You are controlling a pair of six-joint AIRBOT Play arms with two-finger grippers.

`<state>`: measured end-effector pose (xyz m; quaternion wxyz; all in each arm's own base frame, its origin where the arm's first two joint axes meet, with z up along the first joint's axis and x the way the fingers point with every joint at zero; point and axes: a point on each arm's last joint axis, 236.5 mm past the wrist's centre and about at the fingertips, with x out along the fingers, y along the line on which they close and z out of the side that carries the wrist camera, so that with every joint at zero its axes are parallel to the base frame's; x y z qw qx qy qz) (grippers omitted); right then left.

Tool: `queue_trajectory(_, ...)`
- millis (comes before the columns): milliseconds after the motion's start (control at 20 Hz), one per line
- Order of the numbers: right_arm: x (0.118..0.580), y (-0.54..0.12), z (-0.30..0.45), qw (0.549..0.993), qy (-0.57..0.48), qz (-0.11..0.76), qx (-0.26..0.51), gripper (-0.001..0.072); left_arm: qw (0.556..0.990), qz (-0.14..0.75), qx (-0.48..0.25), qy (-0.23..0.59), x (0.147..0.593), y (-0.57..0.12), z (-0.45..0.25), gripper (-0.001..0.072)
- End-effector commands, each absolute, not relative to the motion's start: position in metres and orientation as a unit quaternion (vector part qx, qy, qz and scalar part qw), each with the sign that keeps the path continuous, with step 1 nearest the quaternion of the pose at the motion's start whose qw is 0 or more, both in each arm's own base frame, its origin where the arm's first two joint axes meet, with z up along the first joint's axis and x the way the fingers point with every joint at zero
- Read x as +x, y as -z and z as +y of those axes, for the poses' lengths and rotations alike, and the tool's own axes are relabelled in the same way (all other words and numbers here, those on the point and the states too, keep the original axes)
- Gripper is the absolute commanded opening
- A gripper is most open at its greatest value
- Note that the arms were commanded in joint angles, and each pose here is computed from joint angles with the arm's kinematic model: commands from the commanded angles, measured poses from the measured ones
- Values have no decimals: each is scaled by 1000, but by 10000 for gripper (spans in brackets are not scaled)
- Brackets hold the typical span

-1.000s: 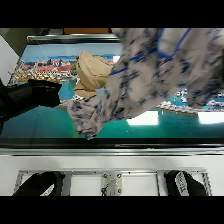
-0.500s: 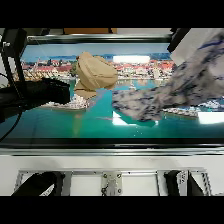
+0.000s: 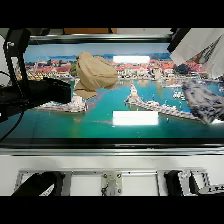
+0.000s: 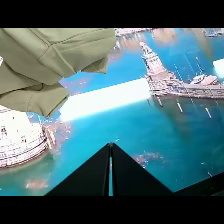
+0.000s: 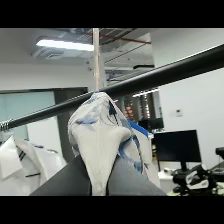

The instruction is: Fold the clothes and pants, and hang the long-sleeved shirts on hangers.

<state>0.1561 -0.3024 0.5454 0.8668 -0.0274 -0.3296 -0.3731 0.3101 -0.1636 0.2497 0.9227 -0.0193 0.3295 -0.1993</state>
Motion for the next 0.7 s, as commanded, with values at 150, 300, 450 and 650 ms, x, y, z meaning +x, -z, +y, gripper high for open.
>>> queue_trajectory(150,132,-564,-305,842,409,-348,-39,10,923,328,-18,199,311,-250,-164,15)
queue_trajectory(300,133,-563,-305,843,416,-338,-52,10,924,326,-19,200,311,-251,-164,15)
queue_trajectory(450,129,-562,-309,838,425,-338,-49,10,924,326,-20,200,311,-251,-164,15)
queue_trajectory(650,119,-557,-319,824,463,-318,-69,10,924,326,-20,200,311,-251,-164,16)
